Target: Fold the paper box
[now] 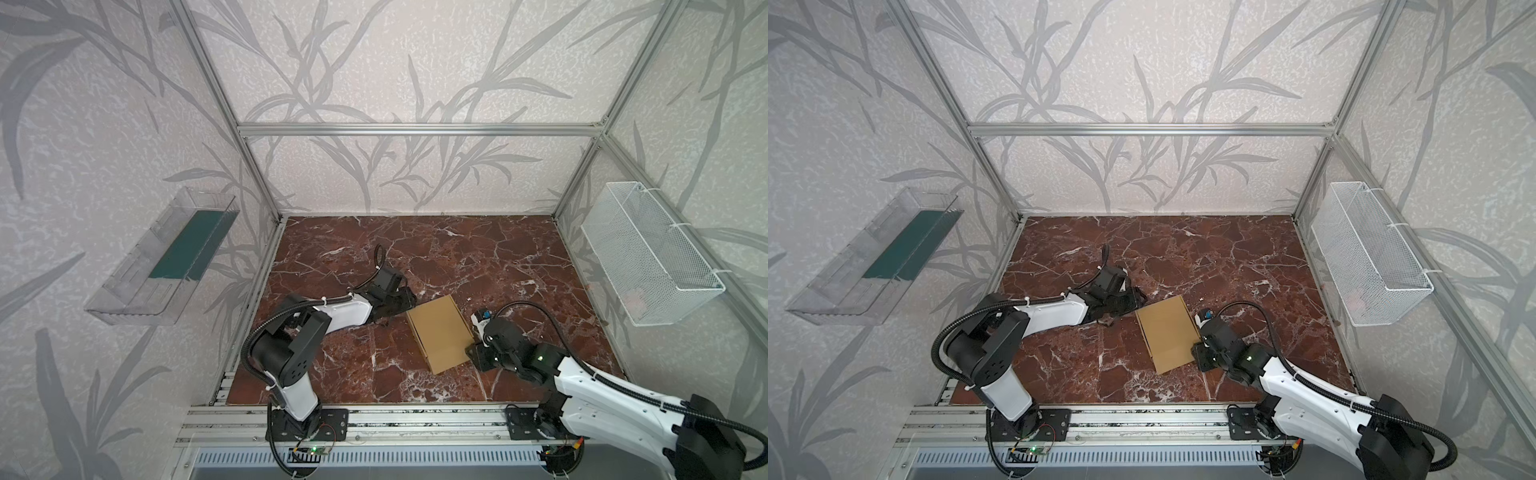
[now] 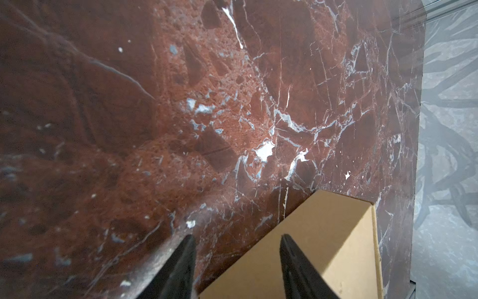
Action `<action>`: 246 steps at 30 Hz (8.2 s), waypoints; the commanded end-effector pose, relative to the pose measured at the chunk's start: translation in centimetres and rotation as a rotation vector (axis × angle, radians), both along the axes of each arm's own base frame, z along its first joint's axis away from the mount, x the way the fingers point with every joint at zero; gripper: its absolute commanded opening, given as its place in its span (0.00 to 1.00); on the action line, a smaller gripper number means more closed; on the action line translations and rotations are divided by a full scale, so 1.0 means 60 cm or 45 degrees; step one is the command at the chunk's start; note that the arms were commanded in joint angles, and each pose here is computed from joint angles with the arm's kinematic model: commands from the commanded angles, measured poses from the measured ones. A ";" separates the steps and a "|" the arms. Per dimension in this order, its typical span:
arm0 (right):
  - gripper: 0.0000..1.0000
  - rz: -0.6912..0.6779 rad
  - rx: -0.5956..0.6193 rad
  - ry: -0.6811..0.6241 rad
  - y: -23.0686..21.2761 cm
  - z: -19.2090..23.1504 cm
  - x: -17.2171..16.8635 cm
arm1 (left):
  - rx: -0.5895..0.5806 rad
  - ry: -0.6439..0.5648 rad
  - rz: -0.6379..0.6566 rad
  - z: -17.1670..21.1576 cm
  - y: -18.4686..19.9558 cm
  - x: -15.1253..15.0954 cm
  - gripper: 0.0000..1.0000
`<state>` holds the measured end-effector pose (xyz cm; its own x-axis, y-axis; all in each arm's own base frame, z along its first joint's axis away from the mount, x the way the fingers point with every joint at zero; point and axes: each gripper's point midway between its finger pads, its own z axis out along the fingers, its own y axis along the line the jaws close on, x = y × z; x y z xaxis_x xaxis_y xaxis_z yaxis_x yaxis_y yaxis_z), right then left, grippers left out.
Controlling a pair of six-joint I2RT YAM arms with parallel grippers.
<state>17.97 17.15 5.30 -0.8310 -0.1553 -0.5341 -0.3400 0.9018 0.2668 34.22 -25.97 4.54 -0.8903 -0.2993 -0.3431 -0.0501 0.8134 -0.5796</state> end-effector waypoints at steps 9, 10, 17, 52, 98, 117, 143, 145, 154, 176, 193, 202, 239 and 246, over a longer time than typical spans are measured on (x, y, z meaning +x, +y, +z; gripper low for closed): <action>0.39 -0.023 -0.005 0.010 -0.005 -0.008 0.001 | -0.074 0.035 -0.041 -0.018 -0.017 0.007 0.54; 0.39 -0.025 -0.004 0.007 -0.005 -0.007 0.002 | -0.077 0.038 -0.040 -0.021 -0.017 0.006 0.54; 0.37 -0.026 -0.005 0.012 -0.005 -0.008 0.002 | -0.080 0.062 -0.053 -0.032 -0.017 -0.002 0.54; 0.61 -0.038 0.040 0.048 0.007 -0.004 0.010 | -0.097 0.219 -0.064 -0.120 0.004 -0.070 0.54; 0.61 -0.024 0.210 0.148 0.028 -0.015 0.005 | -0.145 0.239 -0.059 -0.130 -0.001 -0.081 0.54; 0.52 -0.049 0.211 0.157 0.027 -0.021 0.007 | -0.208 0.266 -0.039 -0.148 -0.007 -0.098 0.58; 0.45 -0.054 0.131 0.103 0.015 -0.021 0.020 | -0.236 0.286 -0.058 -0.158 -0.016 -0.112 0.61; 0.48 -0.060 0.121 0.103 0.011 -0.021 0.019 | -0.237 0.285 -0.059 -0.157 -0.016 -0.112 0.62; 0.52 -0.070 0.081 0.076 0.002 -0.019 0.023 | -0.244 0.283 -0.059 -0.153 -0.019 -0.109 0.62; 0.55 -0.079 0.095 0.050 -0.002 -0.005 0.022 | -0.261 0.297 -0.071 -0.153 -0.022 -0.121 0.62; 0.63 -0.161 0.081 0.062 -0.034 -0.007 0.001 | -0.261 0.294 -0.071 -0.152 -0.020 -0.121 0.62; 0.65 -0.219 0.089 0.036 -0.058 0.007 -0.012 | -0.261 0.290 -0.078 -0.147 -0.023 -0.117 0.62; 0.59 -0.373 0.147 0.114 -0.062 -0.043 -0.013 | -0.276 0.307 -0.074 -0.160 -0.023 -0.122 0.62; 0.59 -0.374 0.155 0.102 -0.059 -0.048 -0.007 | -0.280 0.308 -0.077 -0.161 -0.025 -0.121 0.62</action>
<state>17.07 13.76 2.70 -0.8828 0.1454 -0.4466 -0.0503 0.9161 0.3978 32.53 -30.43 3.36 -0.9014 -0.3252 -0.2857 0.0793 0.5249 -0.8475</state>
